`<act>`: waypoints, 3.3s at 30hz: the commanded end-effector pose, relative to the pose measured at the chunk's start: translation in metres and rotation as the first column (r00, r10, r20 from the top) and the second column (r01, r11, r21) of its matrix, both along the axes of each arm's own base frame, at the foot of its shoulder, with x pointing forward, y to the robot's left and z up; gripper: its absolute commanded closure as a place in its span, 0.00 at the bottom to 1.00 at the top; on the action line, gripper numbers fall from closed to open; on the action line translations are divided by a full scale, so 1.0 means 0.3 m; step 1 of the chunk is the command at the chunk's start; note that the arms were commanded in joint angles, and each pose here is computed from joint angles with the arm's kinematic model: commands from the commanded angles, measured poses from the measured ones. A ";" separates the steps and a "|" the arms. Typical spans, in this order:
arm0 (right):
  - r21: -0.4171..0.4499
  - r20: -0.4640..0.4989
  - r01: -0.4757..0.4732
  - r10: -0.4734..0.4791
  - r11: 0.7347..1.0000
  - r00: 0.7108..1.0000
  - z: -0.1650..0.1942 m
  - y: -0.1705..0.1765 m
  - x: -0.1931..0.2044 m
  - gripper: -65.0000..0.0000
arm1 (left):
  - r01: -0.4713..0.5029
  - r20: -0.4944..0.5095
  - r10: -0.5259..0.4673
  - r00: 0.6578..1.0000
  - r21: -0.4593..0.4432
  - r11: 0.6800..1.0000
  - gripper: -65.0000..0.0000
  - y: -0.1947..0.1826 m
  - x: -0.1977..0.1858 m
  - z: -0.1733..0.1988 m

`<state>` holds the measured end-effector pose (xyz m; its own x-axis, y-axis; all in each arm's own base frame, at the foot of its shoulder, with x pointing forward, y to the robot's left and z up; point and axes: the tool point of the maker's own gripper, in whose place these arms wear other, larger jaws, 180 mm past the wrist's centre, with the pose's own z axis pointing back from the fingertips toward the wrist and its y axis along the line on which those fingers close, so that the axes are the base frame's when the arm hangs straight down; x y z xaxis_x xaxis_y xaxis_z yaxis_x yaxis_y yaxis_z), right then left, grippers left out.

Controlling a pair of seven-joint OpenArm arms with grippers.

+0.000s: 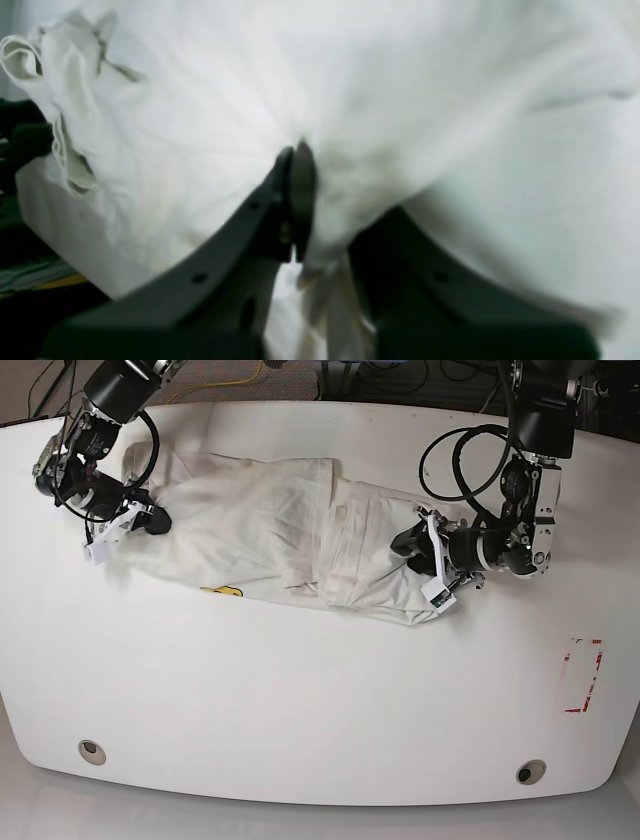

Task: Layout the t-shirt on the table in an organized manner, then fold the t-shirt properly
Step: 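Pinch both ends of the folded shirt with both grippers, then lift both ends and bring the grippers toward each other, folding in half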

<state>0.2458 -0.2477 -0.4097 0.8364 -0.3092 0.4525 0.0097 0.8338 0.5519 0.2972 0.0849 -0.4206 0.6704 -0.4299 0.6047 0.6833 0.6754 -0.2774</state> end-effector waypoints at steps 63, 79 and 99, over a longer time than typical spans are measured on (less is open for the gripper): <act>-0.066 0.432 -0.508 0.484 0.859 0.761 0.401 0.666 0.150 1.00 | 0.127 0.007 -0.127 0.992 -0.063 0.990 0.60 -0.360 0.001 0.048; -0.067 0.434 -0.506 0.482 0.860 0.761 0.402 0.662 0.153 1.00 | 0.115 0.135 -0.087 0.987 -0.212 0.970 0.60 -0.396 0.057 0.231; -0.078 0.450 -0.505 0.482 0.860 0.752 0.423 0.663 0.172 1.00 | 0.062 0.072 -0.046 0.996 -0.252 0.966 0.60 -0.314 -0.020 0.164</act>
<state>0.2887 -0.0516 -0.3009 0.6416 0.0896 0.7618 -0.6213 0.6432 0.4475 0.2838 -0.0056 -0.3852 0.6332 -0.3238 0.7030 0.7260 0.5631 -0.3946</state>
